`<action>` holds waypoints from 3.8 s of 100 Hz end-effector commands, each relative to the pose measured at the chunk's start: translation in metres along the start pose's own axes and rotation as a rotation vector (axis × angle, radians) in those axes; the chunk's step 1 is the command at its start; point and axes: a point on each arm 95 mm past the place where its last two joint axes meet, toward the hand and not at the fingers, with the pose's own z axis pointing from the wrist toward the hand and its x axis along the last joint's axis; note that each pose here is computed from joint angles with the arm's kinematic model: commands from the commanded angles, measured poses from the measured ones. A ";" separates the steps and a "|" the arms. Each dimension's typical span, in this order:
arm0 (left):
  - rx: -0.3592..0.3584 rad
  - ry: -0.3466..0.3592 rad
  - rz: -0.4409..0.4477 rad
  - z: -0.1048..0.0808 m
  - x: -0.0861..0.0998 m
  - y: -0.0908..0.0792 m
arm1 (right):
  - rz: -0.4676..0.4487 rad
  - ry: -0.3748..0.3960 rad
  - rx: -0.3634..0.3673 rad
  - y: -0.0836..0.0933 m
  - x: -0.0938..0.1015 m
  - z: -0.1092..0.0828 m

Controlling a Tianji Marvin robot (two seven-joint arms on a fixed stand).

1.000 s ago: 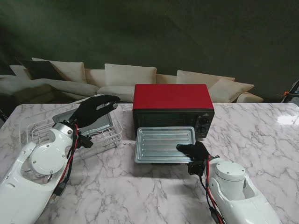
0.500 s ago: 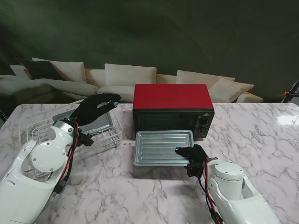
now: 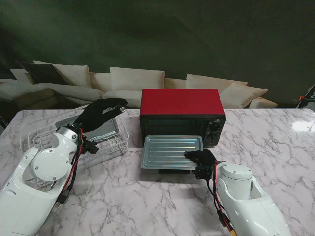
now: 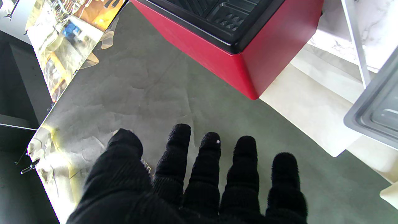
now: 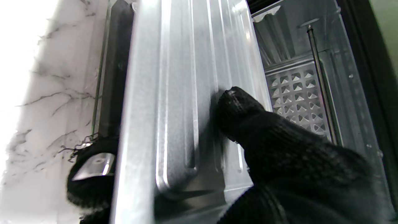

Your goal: Slide the trays into the oven

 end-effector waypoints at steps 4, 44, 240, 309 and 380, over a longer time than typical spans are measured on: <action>-0.016 0.000 -0.002 0.000 0.001 0.001 | 0.020 -0.009 0.002 0.000 0.000 0.001; -0.020 0.006 0.001 0.001 0.001 0.000 | 0.037 -0.022 0.011 0.000 0.002 0.007; -0.030 0.008 0.002 -0.001 0.005 0.003 | 0.122 -0.052 -0.025 0.015 0.022 0.049; -0.043 0.012 0.005 0.002 0.008 0.003 | 0.092 -0.055 -0.046 0.016 0.022 0.046; -0.038 0.022 0.008 0.003 0.011 0.000 | 0.124 -0.070 -0.038 0.015 0.008 0.033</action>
